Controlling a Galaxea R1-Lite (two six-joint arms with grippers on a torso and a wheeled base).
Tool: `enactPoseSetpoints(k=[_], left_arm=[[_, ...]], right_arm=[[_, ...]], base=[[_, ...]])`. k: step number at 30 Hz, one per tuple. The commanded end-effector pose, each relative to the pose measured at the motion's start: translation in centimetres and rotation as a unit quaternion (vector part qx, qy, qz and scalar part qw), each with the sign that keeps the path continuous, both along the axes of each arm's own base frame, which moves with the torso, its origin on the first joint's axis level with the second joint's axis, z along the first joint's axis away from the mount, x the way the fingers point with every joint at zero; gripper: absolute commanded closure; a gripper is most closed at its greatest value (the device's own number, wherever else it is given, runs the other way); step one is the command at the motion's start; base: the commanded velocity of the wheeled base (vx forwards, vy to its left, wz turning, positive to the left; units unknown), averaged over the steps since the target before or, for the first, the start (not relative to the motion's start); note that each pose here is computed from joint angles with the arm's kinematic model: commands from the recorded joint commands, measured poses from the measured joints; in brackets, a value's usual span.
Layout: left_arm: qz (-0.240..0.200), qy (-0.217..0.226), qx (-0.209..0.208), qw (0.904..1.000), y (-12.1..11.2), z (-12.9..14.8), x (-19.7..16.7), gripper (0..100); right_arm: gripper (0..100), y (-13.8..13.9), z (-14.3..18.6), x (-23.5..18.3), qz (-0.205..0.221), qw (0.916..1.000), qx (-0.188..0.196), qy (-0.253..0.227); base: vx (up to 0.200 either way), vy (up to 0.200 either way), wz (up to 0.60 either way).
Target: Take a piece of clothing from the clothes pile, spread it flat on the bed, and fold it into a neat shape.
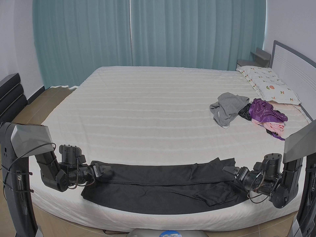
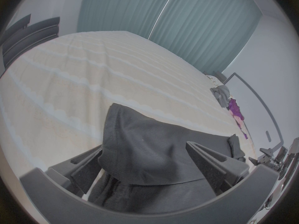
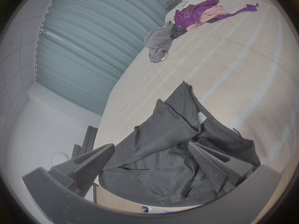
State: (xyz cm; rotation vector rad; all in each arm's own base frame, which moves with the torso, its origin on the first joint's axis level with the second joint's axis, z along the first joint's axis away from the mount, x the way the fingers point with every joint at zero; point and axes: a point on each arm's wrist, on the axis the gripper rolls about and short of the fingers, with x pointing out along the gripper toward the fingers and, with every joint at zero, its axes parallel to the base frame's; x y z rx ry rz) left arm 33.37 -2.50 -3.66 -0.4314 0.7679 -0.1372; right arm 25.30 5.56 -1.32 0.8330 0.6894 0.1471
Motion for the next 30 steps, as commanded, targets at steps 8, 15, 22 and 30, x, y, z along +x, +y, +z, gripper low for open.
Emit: enactPoseSetpoints(k=[8,15,22,30], left_arm=[[0.024,-0.011,0.043,0.9987,0.5,0.7,-0.7,0],[0.015,0.008,0.047,0.9987,0.2,-0.8,-0.9,0],[0.012,0.017,0.047,0.9987,0.1,-2.0,-0.6,0],[0.005,0.017,0.045,0.9988,-0.1,-1.9,-1.5,100]], right_arm=[[0,0.1,-0.3,-0.3,0.003,1.0000,-0.001,0.006],[0,0.0,-0.4,-0.7,0.003,0.9999,-0.002,0.014],[0,0.0,-0.4,-0.7,0.003,0.9999,-0.002,0.015],[0,0.0,-0.6,-0.7,0.003,0.9998,-0.004,0.020]], base=[[0.000,0.000,0.00],[0.000,0.000,0.00],[0.000,0.000,0.00],[0.000,0.000,0.00]])
